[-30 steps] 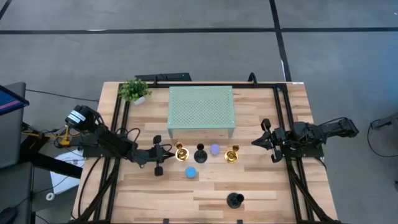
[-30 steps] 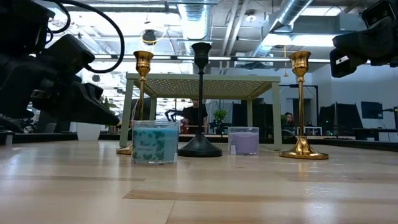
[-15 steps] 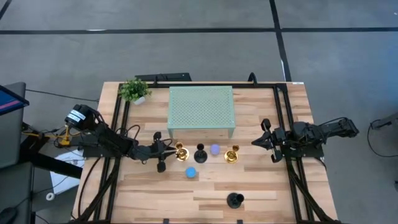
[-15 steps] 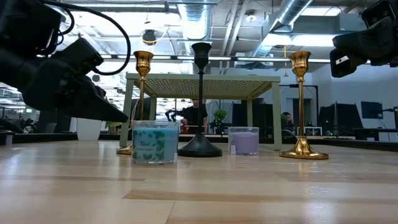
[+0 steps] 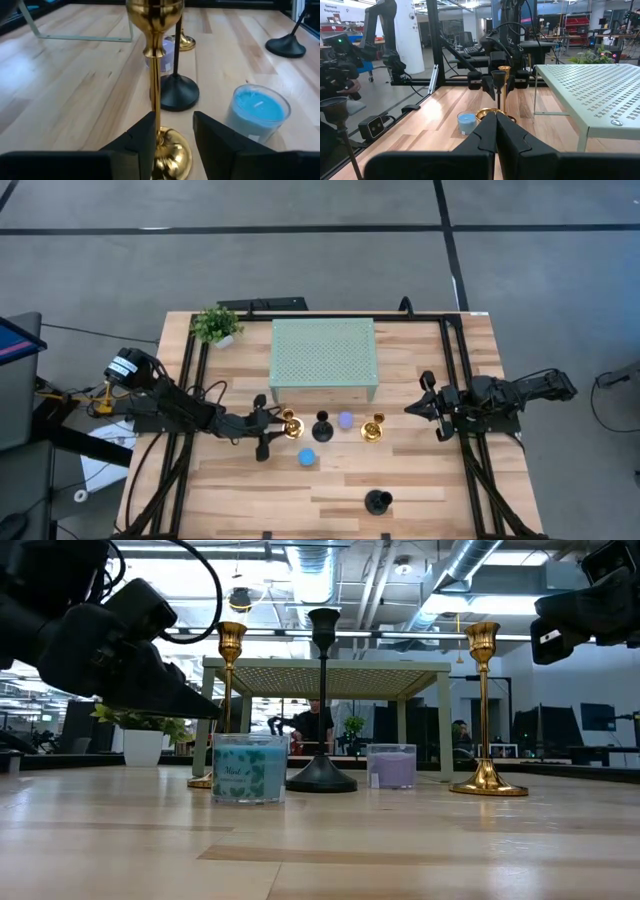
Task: Pick & Place candle stick holders
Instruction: Put the left gold candle holder on the shelf
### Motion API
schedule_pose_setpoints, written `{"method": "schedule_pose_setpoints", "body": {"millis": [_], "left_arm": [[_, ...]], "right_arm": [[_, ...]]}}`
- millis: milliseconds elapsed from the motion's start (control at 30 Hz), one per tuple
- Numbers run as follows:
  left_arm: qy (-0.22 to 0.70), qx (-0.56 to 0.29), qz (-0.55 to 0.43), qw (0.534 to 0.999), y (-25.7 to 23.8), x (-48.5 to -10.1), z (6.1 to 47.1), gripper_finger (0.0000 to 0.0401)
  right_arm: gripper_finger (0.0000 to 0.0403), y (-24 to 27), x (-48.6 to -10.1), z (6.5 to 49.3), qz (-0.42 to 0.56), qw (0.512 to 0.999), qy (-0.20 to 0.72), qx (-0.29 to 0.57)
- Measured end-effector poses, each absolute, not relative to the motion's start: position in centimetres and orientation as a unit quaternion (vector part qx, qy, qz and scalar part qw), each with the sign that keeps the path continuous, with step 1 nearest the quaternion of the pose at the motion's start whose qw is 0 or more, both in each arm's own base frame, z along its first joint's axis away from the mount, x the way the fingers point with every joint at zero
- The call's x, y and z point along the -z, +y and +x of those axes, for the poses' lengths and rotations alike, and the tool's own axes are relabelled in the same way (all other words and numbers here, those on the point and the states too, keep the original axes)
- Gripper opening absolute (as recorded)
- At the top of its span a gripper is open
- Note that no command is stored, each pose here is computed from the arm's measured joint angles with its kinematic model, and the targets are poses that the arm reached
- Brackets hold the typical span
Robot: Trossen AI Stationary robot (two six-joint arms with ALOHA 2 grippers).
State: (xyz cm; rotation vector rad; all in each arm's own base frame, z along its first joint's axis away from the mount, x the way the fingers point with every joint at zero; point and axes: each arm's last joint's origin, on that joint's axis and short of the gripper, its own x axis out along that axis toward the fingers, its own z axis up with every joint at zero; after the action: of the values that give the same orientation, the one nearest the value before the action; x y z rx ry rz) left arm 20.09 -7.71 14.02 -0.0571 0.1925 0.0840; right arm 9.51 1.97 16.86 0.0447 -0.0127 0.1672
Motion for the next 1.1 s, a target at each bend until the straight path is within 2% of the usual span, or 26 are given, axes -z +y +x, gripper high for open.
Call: {"method": "schedule_pose_setpoints", "body": {"millis": [500,767,1100], "left_arm": [[0.097,-0.078,-0.029,0.992,-6.8,-14.0,20.4,0.0131],[0.129,-0.075,-0.059,0.987,-6.4,-12.6,20.8,0.0131],[0.144,-0.067,-0.054,0.986,-7.4,-11.9,23.3,0.0131]], "right_arm": [[0.0,2.0,-16.9,9.5,0.022,0.996,-0.006,-0.083],[0.0,2.0,-16.9,9.5,0.022,0.996,-0.006,-0.084],[0.0,2.0,-16.9,9.5,0.022,0.996,-0.006,-0.083]]}}
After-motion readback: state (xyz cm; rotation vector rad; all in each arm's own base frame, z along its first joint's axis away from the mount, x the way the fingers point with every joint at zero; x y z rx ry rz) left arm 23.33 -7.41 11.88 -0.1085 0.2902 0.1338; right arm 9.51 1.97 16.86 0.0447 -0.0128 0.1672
